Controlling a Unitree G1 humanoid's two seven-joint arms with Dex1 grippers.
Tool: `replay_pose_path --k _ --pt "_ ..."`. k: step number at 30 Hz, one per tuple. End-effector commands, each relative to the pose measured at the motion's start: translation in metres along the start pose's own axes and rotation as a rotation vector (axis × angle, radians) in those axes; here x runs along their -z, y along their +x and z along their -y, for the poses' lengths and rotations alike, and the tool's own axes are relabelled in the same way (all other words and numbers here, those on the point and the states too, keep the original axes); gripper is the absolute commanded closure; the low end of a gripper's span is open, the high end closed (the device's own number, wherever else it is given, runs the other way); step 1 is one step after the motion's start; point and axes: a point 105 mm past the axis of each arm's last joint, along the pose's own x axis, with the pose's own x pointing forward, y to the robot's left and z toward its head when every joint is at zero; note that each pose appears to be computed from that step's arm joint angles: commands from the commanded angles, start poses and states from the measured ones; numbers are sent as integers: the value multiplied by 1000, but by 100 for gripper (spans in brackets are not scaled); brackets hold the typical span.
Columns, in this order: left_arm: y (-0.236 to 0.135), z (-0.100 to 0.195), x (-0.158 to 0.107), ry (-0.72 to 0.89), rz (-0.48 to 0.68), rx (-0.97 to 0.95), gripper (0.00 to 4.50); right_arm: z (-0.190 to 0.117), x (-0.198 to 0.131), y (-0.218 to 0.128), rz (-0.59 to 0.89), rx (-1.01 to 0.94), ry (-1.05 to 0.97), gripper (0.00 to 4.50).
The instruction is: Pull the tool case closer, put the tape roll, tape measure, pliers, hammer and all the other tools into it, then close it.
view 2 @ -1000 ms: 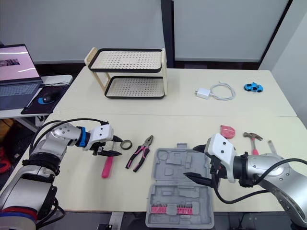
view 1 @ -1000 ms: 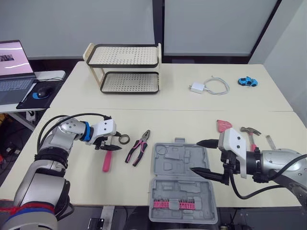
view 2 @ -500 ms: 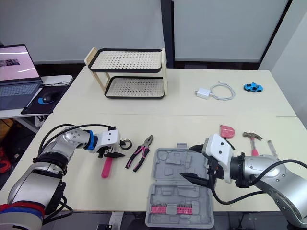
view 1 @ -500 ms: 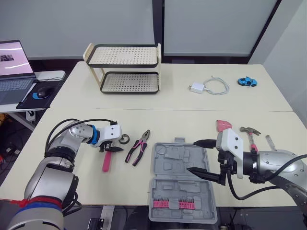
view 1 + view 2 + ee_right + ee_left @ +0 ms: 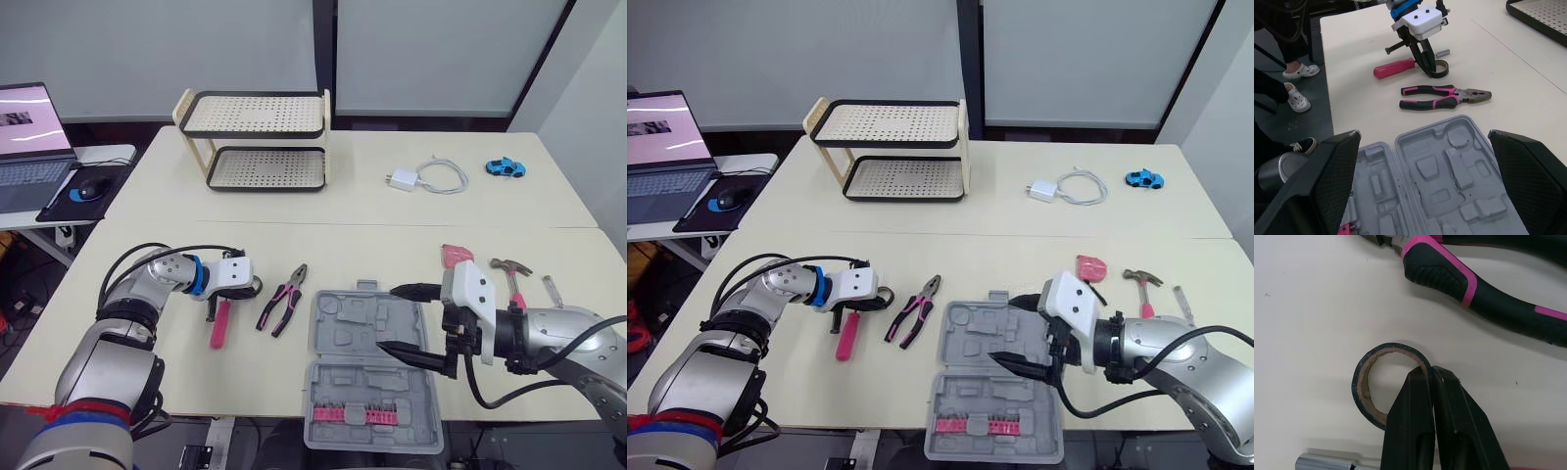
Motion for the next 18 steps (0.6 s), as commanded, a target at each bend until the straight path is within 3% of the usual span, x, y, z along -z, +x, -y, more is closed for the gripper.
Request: replay_pose_path --k 1,12,18 --pt "-8 -9 -2 -19 11 -35 447 -2 -13 -1 46 -2 -57 0" --pt "-51 -35 -21 -15 90 -97 447 0 -16 0 55 11 -66 0" --pt "-67 -33 -30 -14 122 -76 447 0 -17 1 63 25 -65 0"
